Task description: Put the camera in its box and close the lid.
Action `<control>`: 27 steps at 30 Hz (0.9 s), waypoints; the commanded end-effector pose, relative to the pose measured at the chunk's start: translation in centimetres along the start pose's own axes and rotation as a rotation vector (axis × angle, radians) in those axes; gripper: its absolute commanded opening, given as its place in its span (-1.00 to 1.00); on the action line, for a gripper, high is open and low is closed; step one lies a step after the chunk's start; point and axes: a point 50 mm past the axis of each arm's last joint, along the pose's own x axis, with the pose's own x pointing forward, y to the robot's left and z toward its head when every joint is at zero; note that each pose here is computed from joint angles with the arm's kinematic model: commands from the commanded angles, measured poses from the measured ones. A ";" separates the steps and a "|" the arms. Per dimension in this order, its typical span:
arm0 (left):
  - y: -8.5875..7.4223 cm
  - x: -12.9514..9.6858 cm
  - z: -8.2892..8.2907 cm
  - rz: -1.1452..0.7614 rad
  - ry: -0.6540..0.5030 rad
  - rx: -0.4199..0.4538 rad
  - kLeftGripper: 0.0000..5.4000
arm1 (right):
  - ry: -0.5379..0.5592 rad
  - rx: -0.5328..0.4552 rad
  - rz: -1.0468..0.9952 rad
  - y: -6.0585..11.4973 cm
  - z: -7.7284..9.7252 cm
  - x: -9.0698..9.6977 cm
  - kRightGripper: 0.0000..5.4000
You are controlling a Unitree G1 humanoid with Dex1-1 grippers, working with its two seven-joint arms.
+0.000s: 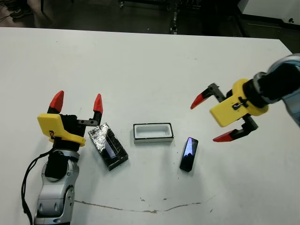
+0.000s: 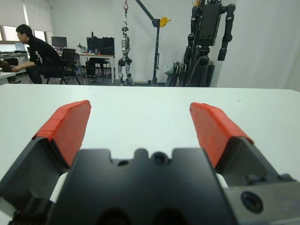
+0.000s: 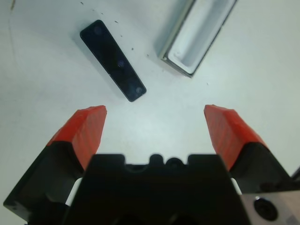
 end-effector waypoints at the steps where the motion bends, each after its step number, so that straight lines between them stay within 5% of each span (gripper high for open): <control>1: 0.1 -0.4 -0.4 0.013 0.029 0.011 1.00 | -0.002 -0.015 0.037 -0.1 0.0 0.6 0.85; 17: 0.1 -0.5 -0.5 0.015 0.031 0.007 1.00 | -0.001 -0.063 0.115 0.2 0.2 3.0 -0.04; 27: 0.0 -0.5 -0.5 0.018 0.031 0.009 1.00 | 0.030 -0.040 0.163 0.1 0.1 3.1 0.29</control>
